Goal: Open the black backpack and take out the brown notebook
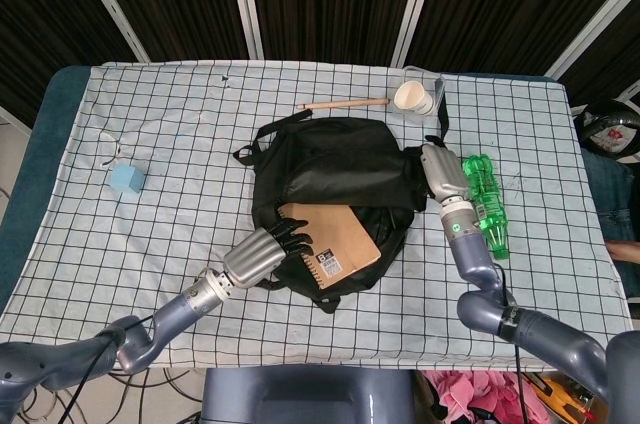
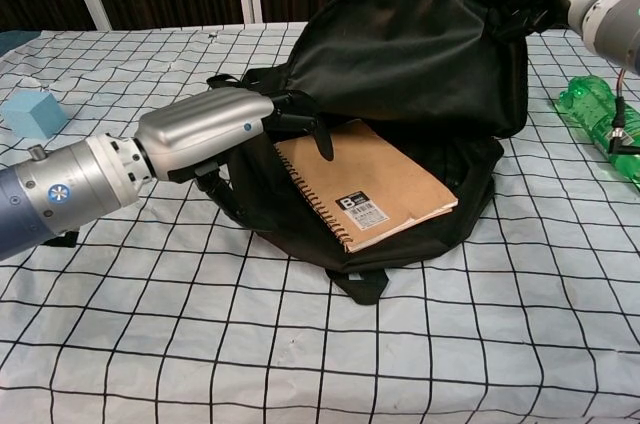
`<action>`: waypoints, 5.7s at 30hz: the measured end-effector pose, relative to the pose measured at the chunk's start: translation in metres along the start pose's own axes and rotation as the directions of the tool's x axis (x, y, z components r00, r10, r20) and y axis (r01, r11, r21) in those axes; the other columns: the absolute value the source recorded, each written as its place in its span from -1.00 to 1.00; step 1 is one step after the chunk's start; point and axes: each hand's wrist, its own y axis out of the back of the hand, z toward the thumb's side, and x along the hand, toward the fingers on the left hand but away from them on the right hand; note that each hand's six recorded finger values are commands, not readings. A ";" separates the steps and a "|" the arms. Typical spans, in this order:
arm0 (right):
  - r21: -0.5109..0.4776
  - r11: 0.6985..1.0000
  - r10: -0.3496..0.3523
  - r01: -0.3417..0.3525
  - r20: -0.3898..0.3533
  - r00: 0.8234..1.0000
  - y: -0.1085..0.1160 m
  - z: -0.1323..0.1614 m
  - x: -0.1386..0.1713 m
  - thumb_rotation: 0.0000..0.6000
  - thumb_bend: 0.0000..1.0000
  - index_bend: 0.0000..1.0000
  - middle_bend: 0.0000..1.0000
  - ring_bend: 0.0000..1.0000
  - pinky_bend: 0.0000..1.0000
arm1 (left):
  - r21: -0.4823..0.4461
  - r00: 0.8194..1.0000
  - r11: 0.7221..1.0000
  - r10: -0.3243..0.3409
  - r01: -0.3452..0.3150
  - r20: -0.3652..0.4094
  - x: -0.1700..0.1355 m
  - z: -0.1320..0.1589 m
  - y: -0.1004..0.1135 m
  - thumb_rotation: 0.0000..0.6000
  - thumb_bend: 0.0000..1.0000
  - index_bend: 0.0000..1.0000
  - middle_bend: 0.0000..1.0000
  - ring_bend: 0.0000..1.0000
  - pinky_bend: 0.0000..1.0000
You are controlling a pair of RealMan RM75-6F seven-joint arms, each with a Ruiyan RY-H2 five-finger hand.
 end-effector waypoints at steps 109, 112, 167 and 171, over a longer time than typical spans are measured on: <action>-0.026 0.999 -0.018 0.020 0.051 0.999 -0.002 -0.033 0.002 1.00 0.23 0.65 0.28 -0.23 -0.79 | 0.090 0.999 0.995 -0.046 0.046 -0.007 0.066 -0.009 -0.048 1.00 -0.34 -0.17 -0.13 -0.75 -0.82; -0.027 0.999 -0.020 0.021 0.049 0.999 -0.002 -0.033 0.001 1.00 0.23 0.65 0.28 -0.23 -0.79 | 0.096 0.999 0.994 -0.043 0.043 -0.004 0.067 -0.009 -0.048 1.00 -0.28 -0.12 -0.07 -0.70 -0.77; -0.005 0.998 0.056 -0.055 0.027 0.998 -0.007 -0.031 0.022 1.00 0.26 0.65 0.28 -0.23 -0.79 | 0.052 0.937 0.939 0.335 -0.341 0.100 0.032 0.017 0.090 1.00 -0.19 0.17 0.25 -0.38 -0.41; -0.005 0.997 0.071 -0.071 0.015 0.997 -0.012 -0.026 0.027 1.00 0.26 0.65 0.28 -0.23 -0.79 | 0.058 0.915 0.916 0.390 -0.396 0.101 0.021 0.024 0.126 1.00 -0.19 0.17 0.25 -0.38 -0.41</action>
